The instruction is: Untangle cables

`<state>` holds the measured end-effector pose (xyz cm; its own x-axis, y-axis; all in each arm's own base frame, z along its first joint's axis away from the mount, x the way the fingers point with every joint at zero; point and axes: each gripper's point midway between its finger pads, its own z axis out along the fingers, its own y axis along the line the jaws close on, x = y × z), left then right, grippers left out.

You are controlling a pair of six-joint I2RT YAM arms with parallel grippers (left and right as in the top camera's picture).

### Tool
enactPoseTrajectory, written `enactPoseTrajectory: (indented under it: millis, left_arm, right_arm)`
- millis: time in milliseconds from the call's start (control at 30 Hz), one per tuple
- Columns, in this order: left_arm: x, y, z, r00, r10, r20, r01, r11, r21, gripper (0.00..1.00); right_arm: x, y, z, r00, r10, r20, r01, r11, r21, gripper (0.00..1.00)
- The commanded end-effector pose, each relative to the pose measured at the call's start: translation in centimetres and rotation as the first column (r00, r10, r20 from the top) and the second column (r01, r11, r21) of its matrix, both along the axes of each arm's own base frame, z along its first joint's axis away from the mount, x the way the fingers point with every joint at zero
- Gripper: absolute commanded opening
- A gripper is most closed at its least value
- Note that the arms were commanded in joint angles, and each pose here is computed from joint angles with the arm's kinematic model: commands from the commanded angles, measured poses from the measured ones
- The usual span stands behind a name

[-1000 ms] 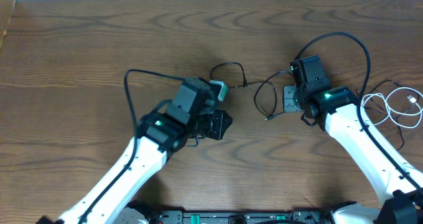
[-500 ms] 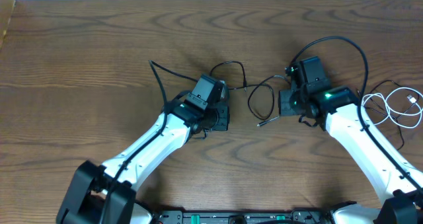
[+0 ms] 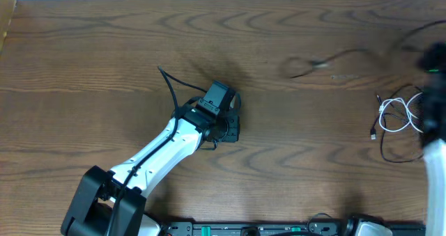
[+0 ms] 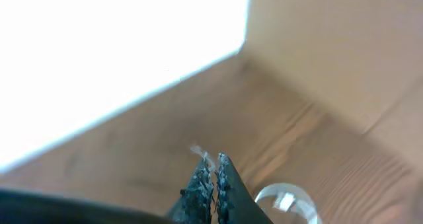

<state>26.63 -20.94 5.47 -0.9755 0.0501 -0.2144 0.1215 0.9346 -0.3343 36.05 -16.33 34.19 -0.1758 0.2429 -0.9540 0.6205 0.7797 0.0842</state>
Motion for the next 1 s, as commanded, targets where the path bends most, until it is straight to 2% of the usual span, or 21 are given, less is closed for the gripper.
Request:
enactPoseTrajectory:
  millis: [0, 100, 267, 300, 333, 400, 433, 600, 700, 800, 900, 967]
  left_arm:
    - [0.2, 0.1, 0.0, 1.0, 0.005, 0.005, -0.005, 1.0, 0.011, 0.28]
    - [0.2, 0.1, 0.1, 1.0, 0.005, 0.008, -0.005, 1.0, 0.01, 0.28]
    - [0.2, 0.1, 0.1, 1.0, 0.005, 0.007, -0.005, 1.0, 0.01, 0.28]
    - [0.2, 0.1, 0.1, 1.0, 0.005, 0.007, -0.005, 1.0, 0.01, 0.28]
    - [0.2, 0.1, 0.1, 1.0, 0.004, 0.007, -0.005, 1.0, 0.01, 0.28]
    - [0.1, 0.1, 0.0, 1.0, 0.005, 0.004, -0.005, 1.0, 0.011, 0.28]
    - [0.1, 0.1, 0.0, 1.0, 0.005, 0.003, -0.005, 1.0, 0.012, 0.28]
    - [0.2, 0.1, 0.0, 1.0, 0.002, 0.009, -0.002, 1.0, 0.014, 0.28]
    - [1.1, 1.3, 0.5, 0.997, -0.016, 0.08, 0.01, 0.997, 0.077, 0.28]
    - [2.7, 3.1, 2.2, 0.984, 0.019, 0.176, -0.041, 0.991, 0.125, 0.29]
    - [4.5, 6.2, 4.6, 0.953, 0.093, 0.289, -0.146, 0.975, 0.169, 0.33]
    - [5.5, 8.7, 6.0, 0.923, 0.155, 0.352, -0.234, 0.953, 0.193, 0.33]
  right_arm:
    - [-3.3, -3.7, 3.6, 0.988, -0.121, 0.094, 0.124, 0.992, -0.03, 0.01]
    - [-3.9, -5.1, 2.8, 0.986, -0.149, 0.078, 0.15, 0.989, -0.005, 0.01]
    - [-1.7, -5.5, -1.3, 0.994, -0.105, -0.029, 0.106, 0.993, 0.049, 0.02]
    - [-1.2, -5.8, -2.4, 0.993, -0.105, -0.056, 0.108, 0.992, 0.058, 0.11]
    - [-0.9, -5.9, -3.6, 0.991, -0.102, -0.09, 0.109, 0.992, 0.071, 0.27]
    - [0.3, -5.3, -6.2, 0.988, -0.04, -0.152, 0.059, 0.99, 0.124, 0.69]
    - [0.9, -4.6, -7.5, 0.985, 0.012, -0.174, 0.016, 0.986, 0.163, 0.74]
    - [3.3, 0.3, -11.2, 0.937, 0.305, -0.169, -0.227, 0.901, 0.37, 0.76]
    - [4.1, 4.3, -12.4, 0.868, 0.485, -0.107, -0.376, 0.782, 0.497, 0.76]
    - [4.4, 8.5, -13.3, 0.782, 0.621, -0.048, -0.477, 0.646, 0.596, 0.75]
    - [4.9, 11.9, -14.7, 0.716, 0.696, -0.059, -0.513, 0.581, 0.632, 0.75]
    - [4.9, 15.0, -15.8, 0.639, 0.764, -0.09, -0.554, 0.538, 0.636, 0.76]
